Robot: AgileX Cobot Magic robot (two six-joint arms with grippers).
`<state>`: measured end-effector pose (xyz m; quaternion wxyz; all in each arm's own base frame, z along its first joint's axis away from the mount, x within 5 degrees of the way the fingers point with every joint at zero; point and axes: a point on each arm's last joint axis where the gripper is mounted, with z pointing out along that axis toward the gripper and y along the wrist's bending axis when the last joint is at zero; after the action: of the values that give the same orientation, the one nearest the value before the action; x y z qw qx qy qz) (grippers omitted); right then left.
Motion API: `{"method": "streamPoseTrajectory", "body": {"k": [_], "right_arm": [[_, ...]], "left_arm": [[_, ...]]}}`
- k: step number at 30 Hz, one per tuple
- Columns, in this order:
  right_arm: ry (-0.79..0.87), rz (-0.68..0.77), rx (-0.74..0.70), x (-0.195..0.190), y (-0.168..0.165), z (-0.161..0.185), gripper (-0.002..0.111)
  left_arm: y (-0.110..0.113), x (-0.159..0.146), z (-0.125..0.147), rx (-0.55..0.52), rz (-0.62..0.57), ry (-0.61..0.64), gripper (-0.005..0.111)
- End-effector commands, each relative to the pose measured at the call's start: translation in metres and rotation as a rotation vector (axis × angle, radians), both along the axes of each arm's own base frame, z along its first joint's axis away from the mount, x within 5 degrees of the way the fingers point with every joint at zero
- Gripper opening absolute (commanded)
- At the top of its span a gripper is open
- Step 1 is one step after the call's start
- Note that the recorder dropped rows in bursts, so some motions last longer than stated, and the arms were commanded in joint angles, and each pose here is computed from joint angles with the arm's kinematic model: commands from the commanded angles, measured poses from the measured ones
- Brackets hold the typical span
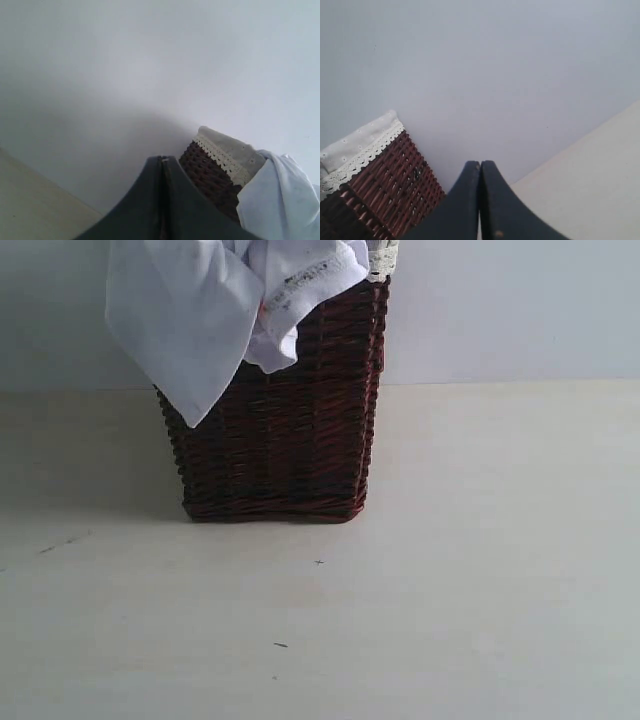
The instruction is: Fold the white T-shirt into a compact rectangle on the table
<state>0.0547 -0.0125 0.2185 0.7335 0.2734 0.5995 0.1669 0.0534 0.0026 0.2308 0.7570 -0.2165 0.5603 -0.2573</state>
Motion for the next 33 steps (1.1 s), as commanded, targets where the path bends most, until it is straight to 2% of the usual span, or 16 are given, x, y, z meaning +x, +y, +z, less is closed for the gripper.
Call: {"method": "streamPoseTrajectory", "body": {"k": [1, 4, 6, 8, 12, 15, 20, 24, 28, 33], "right_arm": [[-0.003, -0.005, 0.004, 0.0, 0.0, -0.001, 0.0], [0.05, 0.035, 0.01, 0.001, 0.003, -0.006, 0.0], [0.116, 0.085, 0.015, 0.002, 0.008, -0.012, 0.0], [0.148, 0.111, 0.018, 0.002, 0.01, -0.015, 0.0], [0.131, 0.093, -0.018, 0.002, 0.009, -0.012, 0.0], [0.12, 0.09, -0.068, 0.002, 0.009, 0.003, 0.0], [0.153, 0.114, -0.147, 0.008, 0.01, 0.033, 0.0], [0.238, 0.153, -0.273, 0.02, 0.012, 0.052, 0.0], [0.401, 0.267, -0.37, 0.046, 0.015, 0.065, 0.0], [0.559, 0.483, -0.336, 0.085, 0.022, 0.063, 0.0]], "left_arm": [[0.0, 0.0, -0.001, -0.059, -0.015, 0.007, 0.0], [0.0, 0.0, -0.003, -0.109, -0.031, 0.023, 0.0], [-0.001, 0.001, -0.008, -0.132, -0.053, 0.084, 0.0], [-0.003, 0.0, 0.002, -0.107, -0.082, 0.114, 0.0], [-0.009, 0.004, 0.033, 0.008, -0.144, 0.138, 0.0], [-0.014, 0.015, 0.057, 0.101, -0.193, 0.165, 0.0], [-0.027, 0.05, 0.085, 0.265, -0.242, 0.288, 0.0], [-0.038, 0.078, 0.094, 0.356, -0.274, 0.389, 0.0], [-0.054, 0.108, 0.094, 0.404, -0.333, 0.486, 0.0], [-0.084, 0.135, 0.081, 0.448, -0.449, 0.598, 0.0]]}}
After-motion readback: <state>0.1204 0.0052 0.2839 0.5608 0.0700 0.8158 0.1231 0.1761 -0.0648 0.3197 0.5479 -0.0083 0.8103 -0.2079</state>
